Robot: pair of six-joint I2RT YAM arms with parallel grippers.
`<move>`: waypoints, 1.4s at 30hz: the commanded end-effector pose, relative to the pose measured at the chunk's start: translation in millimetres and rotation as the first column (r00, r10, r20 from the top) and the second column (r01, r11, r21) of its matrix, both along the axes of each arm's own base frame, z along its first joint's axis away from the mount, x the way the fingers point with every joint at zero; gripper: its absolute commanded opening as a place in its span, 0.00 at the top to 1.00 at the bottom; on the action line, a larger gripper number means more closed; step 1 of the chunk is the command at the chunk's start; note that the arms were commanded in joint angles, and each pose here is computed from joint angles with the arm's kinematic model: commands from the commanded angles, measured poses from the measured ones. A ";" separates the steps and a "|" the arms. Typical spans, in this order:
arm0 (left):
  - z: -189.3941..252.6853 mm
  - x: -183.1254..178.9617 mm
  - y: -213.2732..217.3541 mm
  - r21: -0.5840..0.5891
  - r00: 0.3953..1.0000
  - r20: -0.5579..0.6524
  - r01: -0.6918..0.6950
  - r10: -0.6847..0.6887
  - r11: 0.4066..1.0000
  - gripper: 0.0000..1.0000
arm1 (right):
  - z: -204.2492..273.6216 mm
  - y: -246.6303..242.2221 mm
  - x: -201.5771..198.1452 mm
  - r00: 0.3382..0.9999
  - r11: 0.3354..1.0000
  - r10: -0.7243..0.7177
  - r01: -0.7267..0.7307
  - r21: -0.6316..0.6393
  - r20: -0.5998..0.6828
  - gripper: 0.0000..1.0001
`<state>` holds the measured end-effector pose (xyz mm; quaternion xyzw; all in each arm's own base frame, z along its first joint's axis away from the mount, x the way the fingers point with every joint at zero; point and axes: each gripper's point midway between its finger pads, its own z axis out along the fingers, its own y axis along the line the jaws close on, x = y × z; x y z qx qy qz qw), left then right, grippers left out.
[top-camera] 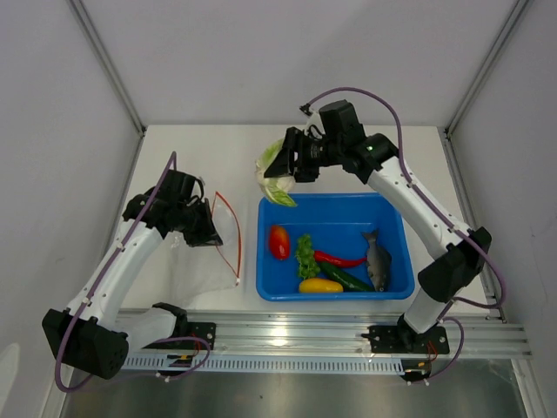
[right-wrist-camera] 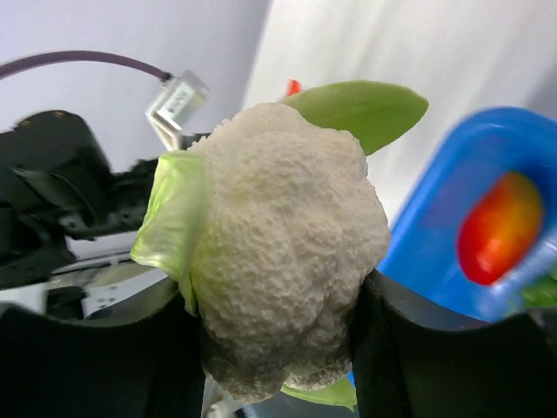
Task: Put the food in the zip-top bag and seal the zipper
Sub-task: Place the fake vegetable in the zipper food storage bag.
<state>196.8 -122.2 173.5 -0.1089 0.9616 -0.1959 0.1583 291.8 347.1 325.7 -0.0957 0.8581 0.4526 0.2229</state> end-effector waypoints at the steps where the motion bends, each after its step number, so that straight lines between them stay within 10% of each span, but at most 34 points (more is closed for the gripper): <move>1: 7.1 4.2 -9.8 -0.040 0.998 0.044 0.055 -0.053 0.998 0.99 | 57.1 31.8 -4.9 0.993 0.962 0.117 -0.117 0.246 0.015 1.00; 42: 47.9 54.1 -26.4 -0.081 0.992 0.123 0.029 -0.019 0.996 0.99 | -50.0 89.1 -20.8 0.821 0.935 0.349 -0.273 0.226 -0.453 1.00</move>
